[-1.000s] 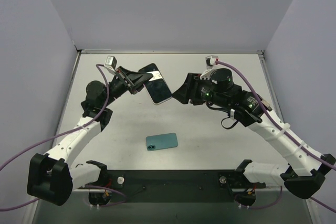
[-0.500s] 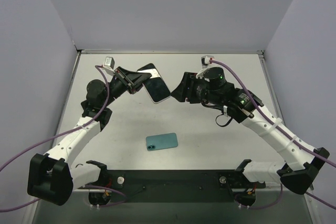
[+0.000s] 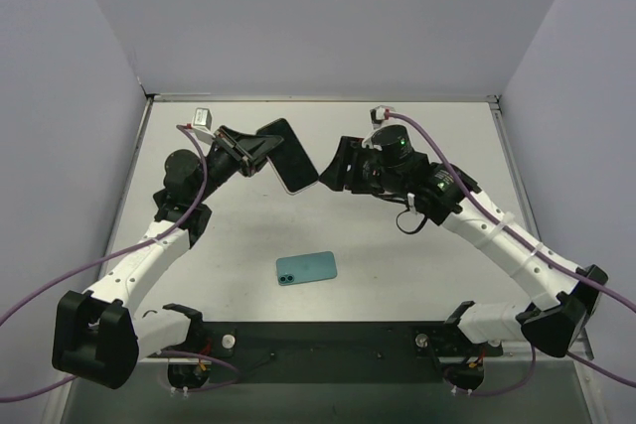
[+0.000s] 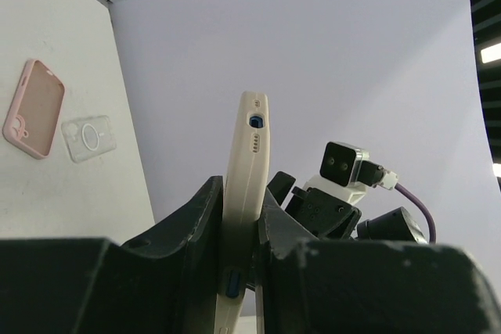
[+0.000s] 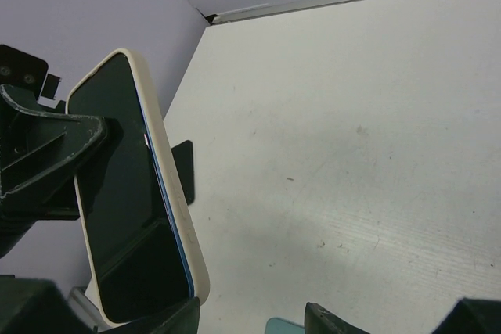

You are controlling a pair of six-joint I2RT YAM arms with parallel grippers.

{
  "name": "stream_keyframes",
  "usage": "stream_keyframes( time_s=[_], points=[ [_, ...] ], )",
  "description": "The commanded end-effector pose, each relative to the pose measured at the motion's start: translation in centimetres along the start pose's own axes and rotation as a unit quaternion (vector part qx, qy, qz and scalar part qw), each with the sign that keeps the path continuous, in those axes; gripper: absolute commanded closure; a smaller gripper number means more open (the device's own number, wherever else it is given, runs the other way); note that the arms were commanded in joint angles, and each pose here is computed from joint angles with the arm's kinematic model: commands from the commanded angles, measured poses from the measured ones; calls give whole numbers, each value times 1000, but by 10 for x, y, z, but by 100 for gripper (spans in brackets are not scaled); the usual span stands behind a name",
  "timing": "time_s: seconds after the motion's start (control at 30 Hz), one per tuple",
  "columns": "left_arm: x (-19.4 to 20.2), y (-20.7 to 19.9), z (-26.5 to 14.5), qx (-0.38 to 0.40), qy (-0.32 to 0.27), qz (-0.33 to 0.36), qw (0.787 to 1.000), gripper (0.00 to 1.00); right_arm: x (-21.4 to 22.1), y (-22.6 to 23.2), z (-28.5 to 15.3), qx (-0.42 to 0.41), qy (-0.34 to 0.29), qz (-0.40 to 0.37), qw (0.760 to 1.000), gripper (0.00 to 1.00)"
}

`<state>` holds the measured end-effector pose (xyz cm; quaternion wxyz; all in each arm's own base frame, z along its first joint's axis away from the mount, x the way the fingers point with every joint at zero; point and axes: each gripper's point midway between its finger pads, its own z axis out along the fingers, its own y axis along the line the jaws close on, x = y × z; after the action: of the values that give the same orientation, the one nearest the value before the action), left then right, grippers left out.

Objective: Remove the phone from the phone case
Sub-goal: Remove the phone case from the phone.

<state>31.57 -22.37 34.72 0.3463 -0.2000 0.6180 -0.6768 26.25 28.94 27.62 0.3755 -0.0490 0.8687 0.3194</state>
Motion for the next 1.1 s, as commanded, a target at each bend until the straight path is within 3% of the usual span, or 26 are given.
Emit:
stream_keyframes(
  time_s=[0.0,0.33,0.67,0.87,1.07],
  points=[
    [38,-140,-33,197,78,-10,977,100,48,-21,42,32,79,3,996,50],
    [40,-141,-33,201,83,-16,976,100,36,-20,58,8,71,35,997,50],
    [41,-132,-31,193,85,-17,977,100,20,-31,42,-3,52,53,997,50],
    [39,-116,-25,178,83,-18,980,100,1,-38,2,-20,11,69,997,49],
    [38,-97,-17,161,83,-19,983,100,-36,0,-58,-87,-56,56,993,47]
  ],
)
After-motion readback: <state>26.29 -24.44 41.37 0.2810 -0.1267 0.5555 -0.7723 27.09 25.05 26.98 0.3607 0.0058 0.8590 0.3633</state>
